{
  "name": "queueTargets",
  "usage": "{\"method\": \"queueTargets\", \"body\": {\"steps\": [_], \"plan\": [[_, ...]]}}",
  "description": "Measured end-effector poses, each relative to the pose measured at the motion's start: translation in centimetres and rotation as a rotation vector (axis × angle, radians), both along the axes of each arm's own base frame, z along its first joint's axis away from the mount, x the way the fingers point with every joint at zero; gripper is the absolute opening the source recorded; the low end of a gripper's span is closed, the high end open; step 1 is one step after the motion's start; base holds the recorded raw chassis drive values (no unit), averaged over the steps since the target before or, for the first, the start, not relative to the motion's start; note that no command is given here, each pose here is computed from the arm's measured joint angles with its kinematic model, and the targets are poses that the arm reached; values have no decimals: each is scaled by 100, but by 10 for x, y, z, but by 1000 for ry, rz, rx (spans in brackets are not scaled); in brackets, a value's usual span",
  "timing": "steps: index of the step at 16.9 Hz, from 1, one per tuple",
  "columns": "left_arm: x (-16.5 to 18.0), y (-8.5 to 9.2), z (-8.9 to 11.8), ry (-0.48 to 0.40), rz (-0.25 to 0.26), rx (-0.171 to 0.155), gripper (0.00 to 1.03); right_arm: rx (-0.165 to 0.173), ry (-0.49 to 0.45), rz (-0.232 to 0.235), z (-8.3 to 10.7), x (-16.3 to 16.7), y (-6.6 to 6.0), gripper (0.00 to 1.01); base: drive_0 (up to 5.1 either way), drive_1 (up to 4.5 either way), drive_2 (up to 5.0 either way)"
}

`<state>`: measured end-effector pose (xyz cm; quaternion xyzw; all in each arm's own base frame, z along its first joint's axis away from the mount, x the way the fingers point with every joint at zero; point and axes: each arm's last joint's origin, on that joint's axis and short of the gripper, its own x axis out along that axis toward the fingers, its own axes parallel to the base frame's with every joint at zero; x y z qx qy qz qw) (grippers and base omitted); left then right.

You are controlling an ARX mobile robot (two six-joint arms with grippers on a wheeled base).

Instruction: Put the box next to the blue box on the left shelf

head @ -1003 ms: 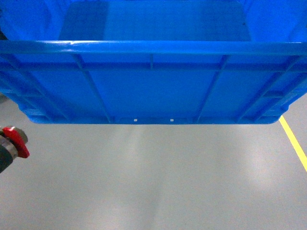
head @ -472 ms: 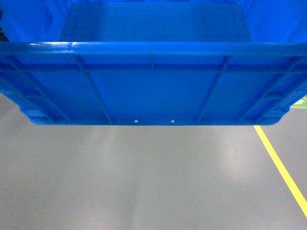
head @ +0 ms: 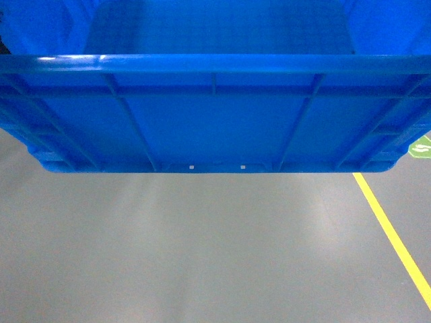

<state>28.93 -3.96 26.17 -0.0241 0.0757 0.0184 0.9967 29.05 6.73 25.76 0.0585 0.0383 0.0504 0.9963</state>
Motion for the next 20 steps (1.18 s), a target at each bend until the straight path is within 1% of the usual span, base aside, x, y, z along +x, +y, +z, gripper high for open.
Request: {"method": "queueTargets", "body": {"steps": [20], "plan": [[0, 0, 1, -4, 1, 2, 8, 0, 1, 1, 0, 0, 0, 8, 2, 427, -424]]}}
